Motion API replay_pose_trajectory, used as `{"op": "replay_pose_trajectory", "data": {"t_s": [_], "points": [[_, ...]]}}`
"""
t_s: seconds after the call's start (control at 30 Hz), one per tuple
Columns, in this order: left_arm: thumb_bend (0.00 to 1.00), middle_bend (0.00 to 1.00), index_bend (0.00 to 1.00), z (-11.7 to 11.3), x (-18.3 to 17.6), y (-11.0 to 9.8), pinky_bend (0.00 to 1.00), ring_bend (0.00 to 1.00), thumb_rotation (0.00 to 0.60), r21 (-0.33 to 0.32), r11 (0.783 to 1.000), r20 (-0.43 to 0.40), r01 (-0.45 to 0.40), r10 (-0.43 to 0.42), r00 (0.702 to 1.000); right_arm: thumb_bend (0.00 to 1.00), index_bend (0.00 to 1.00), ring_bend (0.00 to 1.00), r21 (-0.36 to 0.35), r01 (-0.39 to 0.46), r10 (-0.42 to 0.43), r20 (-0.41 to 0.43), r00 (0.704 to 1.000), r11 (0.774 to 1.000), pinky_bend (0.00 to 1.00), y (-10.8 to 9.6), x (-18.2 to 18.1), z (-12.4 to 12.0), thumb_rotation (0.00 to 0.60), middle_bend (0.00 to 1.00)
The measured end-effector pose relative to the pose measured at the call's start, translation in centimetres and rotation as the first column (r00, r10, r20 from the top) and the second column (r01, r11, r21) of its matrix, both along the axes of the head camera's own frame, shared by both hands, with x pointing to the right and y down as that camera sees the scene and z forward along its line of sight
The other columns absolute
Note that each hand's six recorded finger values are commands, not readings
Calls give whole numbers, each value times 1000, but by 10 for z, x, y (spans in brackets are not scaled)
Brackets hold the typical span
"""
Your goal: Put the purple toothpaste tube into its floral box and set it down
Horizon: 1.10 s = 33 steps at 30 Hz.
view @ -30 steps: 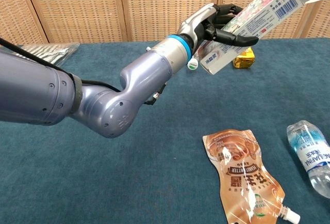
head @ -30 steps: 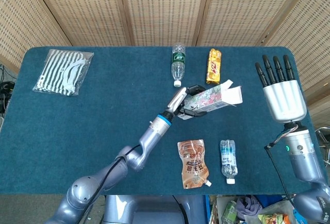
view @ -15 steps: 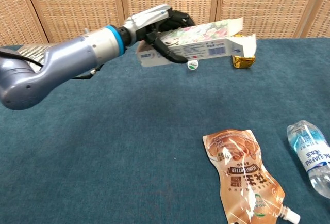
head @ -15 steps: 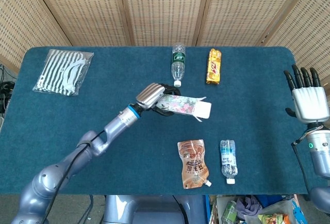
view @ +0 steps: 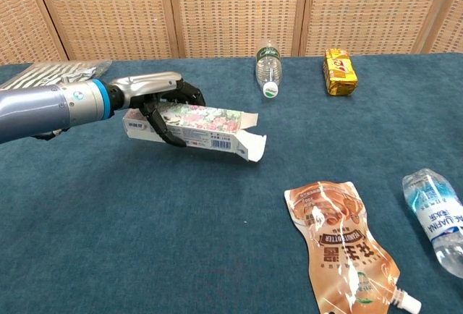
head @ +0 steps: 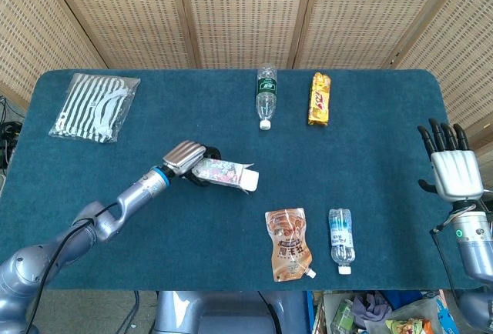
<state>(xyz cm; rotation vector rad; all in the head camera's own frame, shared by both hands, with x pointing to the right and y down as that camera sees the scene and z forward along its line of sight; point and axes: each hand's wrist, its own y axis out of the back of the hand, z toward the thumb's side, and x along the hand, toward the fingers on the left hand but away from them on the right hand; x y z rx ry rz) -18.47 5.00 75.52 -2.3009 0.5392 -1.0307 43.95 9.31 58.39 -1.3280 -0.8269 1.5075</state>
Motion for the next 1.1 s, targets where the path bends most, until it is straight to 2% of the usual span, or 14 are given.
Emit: {"op": "replay_pose_trajectory", "data": {"t_s": [0.03,0.07,0.1,0.13,0.17,0.37,0.5,0.63,0.73,0.9,1.1], "points": [[231,108,310,4,-1,3,152,83,600,-6,1000,8,2,-2,1000,0,0,0,-1,-1,1,-1,1000,1000,0,1,1,0,600,0],[231,49,222,7,-1,6,91,35,600,-11,1000,13,3,-3,1000,0,0,0,-2,-2,2,-3,1000,1000,0,2,1,0,600,0],[231,4,111,9,-1,8,30,1,600,-17,1000,18,5,-5,1000,0,0,0,-2,-3,3,-5,1000,1000,0,2,2,0,600,0],[231,0,39,13,-2,11,3,0,600,-24,1000,23,9,-8,1000,0,0,0,-1,-4,4,-6,1000,1000,0,3,2,0,600,0],[231,0,12,14,-2,13,0,0,600,-28,1000,25,12,-11,1000,0,0,0,1,-5,5,-6,1000,1000,0,3,3,-1,600,0],[232,0,0,13,-5,13,0,0,600,-41,999,17,24,-23,1000,0,0,0,17,-8,8,6,1000,1000,0,3,3,-7,600,0],[232,0,0,1,-15,6,0,0,600,-40,998,-7,38,-39,999,0,0,0,28,-12,12,28,1000,1000,0,7,3,-12,600,0],[221,0,0,-27,-46,-10,0,0,600,44,996,-46,78,-76,996,0,0,0,33,-13,11,59,998,999,0,17,3,-14,600,0],[214,0,0,-52,-79,-13,0,0,600,118,987,-44,111,-106,993,0,0,0,34,-3,0,78,997,999,0,28,2,-13,600,0],[185,0,0,-88,-145,3,0,0,600,200,963,23,182,-190,981,0,0,0,40,12,-17,131,991,999,0,49,1,-11,600,0],[166,0,0,-131,-220,45,0,0,600,316,918,181,239,-305,935,0,0,0,35,10,-16,183,983,999,0,81,-3,-11,600,0]]}}
